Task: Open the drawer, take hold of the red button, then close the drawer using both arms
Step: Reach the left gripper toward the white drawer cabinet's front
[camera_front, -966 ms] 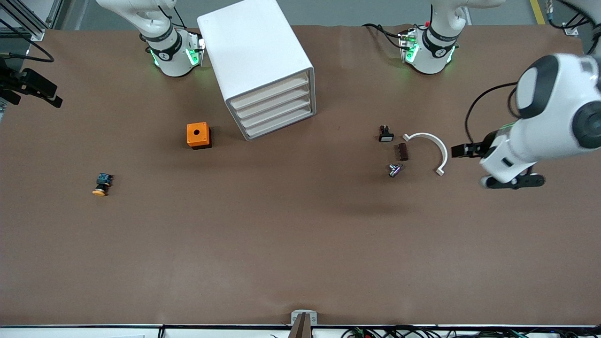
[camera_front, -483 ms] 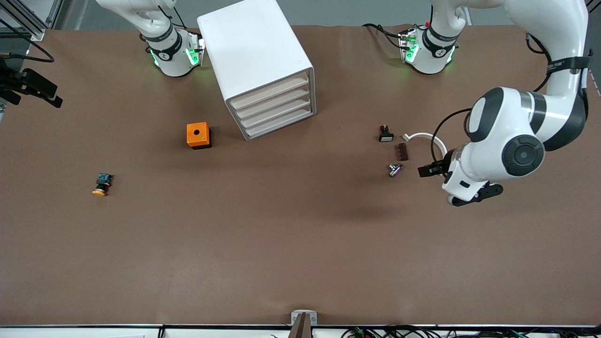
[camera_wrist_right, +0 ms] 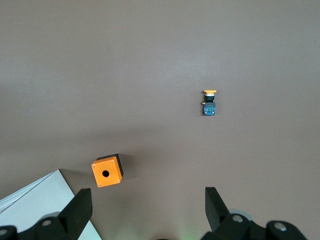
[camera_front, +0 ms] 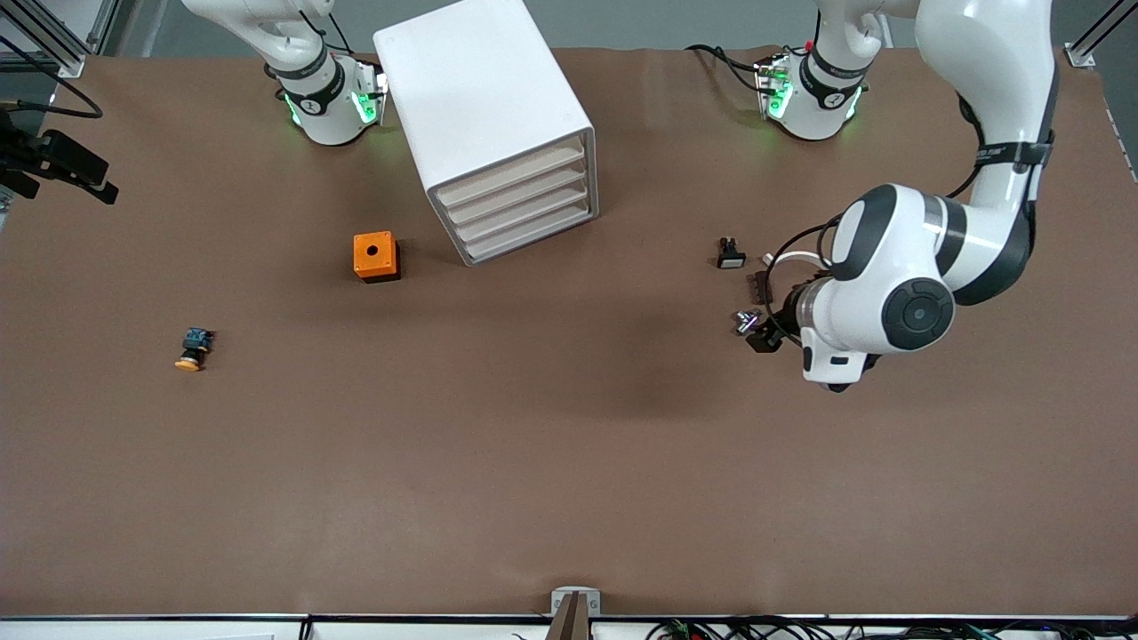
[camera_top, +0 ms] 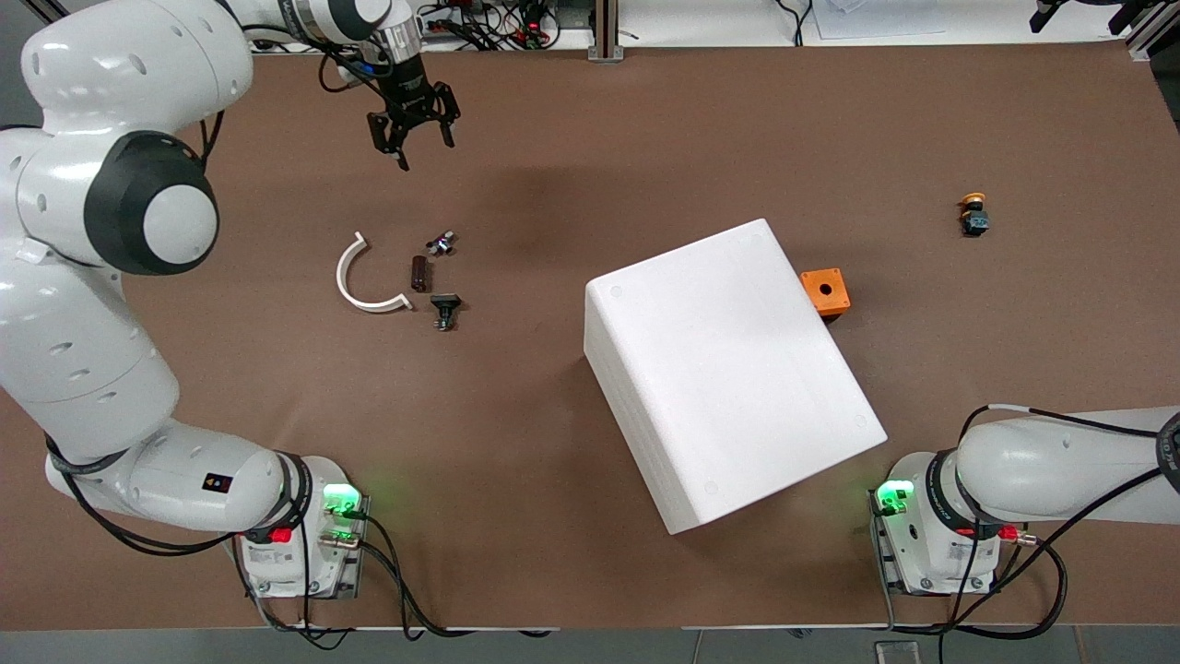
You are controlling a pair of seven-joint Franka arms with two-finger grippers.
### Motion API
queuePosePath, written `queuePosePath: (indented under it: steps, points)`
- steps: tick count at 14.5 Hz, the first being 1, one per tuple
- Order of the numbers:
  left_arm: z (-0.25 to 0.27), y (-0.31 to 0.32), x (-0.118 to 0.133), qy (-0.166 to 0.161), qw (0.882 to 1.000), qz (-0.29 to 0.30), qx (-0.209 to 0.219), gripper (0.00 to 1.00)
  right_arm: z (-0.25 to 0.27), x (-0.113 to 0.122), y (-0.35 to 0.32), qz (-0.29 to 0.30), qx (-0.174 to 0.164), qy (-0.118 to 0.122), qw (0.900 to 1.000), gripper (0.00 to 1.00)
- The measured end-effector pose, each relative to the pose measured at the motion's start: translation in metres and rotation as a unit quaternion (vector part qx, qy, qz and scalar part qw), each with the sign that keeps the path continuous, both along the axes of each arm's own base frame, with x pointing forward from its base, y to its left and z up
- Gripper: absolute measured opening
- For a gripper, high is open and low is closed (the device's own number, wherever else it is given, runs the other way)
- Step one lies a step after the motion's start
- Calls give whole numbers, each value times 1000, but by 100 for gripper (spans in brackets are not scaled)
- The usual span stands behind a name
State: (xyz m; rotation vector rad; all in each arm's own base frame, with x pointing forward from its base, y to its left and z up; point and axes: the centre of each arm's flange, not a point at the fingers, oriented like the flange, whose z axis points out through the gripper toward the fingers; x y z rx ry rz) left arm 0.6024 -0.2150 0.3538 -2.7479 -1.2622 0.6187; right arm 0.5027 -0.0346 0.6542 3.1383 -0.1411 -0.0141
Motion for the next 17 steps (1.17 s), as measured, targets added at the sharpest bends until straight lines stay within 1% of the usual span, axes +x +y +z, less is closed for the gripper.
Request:
queuePosePath:
  steps: [2, 4, 7, 9, 11, 14, 15, 17]
  points:
    - [-8, -13, 1, 28, 997, 69, -14, 100, 0, 0, 0, 0, 0, -1, 1000, 100]
    - [-17, -26, 2, 66, 988, 137, -25, 100, 0, 0, 0, 0, 0, -1, 1000, 100]
    - [-36, -45, 0, 137, 967, 211, -26, 100, 0, 0, 0, 0, 0, -2, 1000, 100]
    - [-49, -58, -3, 178, 952, 248, -10, 100, 0, 0, 0, 0, 0, -2, 1000, 100]
    - [-61, -69, -9, 231, 930, 284, 8, 100, 0, 0, 0, 0, 0, -2, 1000, 100]
    - [-78, -85, -25, 317, 891, 323, 43, 100, 0, 0, 0, 0, 0, -2, 1000, 100]
    - [-82, -92, -30, 338, 879, 332, 50, 100, 0, 0, 0, 0, 0, -2, 1000, 100]
    - [-91, -108, -39, 370, 861, 342, 66, 100, 0, 0, 0, 0, 0, -2, 1000, 100]
